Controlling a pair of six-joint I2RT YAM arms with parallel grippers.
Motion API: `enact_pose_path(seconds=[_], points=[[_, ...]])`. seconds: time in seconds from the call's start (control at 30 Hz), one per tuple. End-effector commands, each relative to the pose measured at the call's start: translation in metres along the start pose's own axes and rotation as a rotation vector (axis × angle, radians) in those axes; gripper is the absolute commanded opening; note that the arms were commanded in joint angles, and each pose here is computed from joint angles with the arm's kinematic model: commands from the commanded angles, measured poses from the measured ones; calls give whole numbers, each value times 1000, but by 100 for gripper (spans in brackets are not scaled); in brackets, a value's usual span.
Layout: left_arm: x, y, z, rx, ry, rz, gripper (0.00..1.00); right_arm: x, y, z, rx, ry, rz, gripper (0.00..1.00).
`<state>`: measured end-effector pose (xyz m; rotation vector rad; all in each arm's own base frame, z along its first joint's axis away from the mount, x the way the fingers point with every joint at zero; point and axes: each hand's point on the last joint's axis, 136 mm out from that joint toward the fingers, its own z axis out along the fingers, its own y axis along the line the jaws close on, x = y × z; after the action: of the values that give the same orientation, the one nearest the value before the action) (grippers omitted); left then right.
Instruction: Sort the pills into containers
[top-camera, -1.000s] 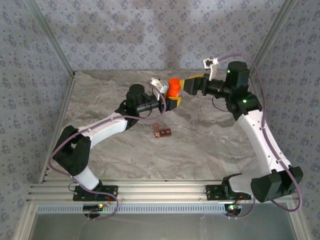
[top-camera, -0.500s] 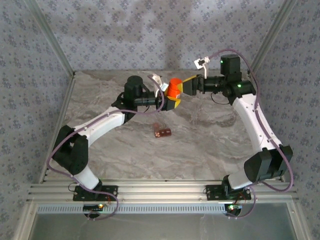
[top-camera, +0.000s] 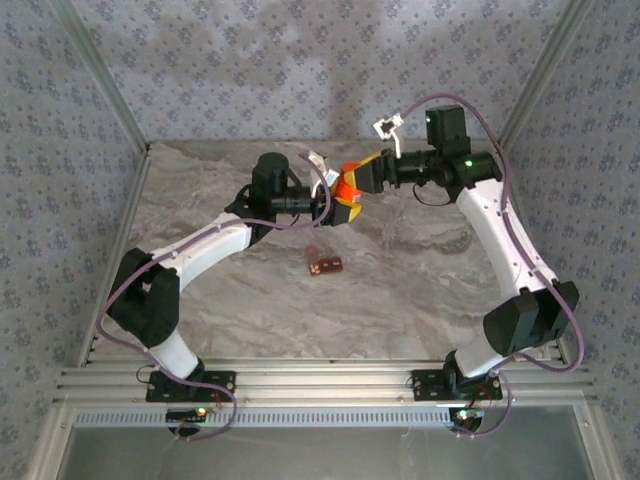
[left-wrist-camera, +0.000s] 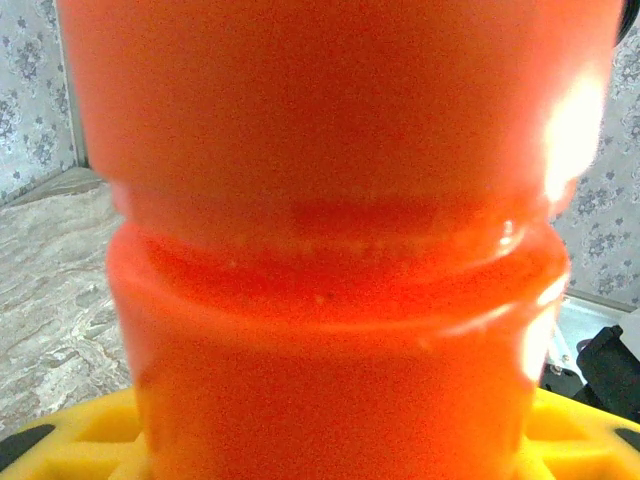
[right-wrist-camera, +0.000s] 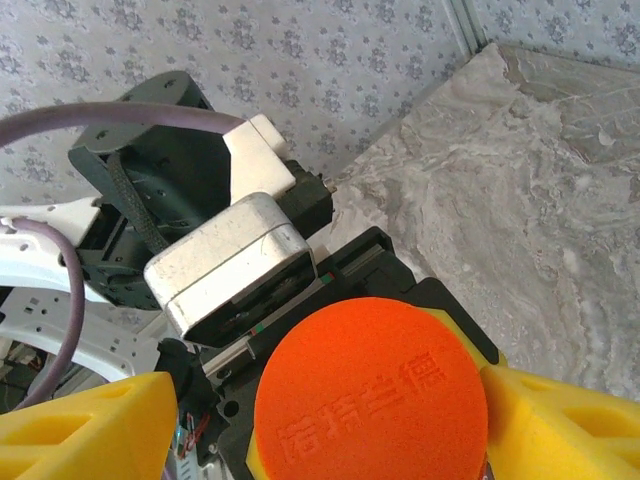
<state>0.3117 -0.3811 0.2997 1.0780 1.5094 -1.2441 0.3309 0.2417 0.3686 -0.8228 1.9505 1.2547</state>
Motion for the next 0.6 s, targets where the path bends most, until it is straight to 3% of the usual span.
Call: enact_pose_path(seconds=[0.0,0.07,0.33,0.57], points=[[-16,-6,1,29,-25,47,0,-1,3,-1,12,12,-20,78],[-17,-6,0,28,-27,48,0,0,2,0,15,17,-17,76],[-20,-5,0,24,-32,49,0,5,-4,1,62,33,-4,53],[-26,4,-2,-53,-53,61,0,16,-23,8,218,39,57,46]])
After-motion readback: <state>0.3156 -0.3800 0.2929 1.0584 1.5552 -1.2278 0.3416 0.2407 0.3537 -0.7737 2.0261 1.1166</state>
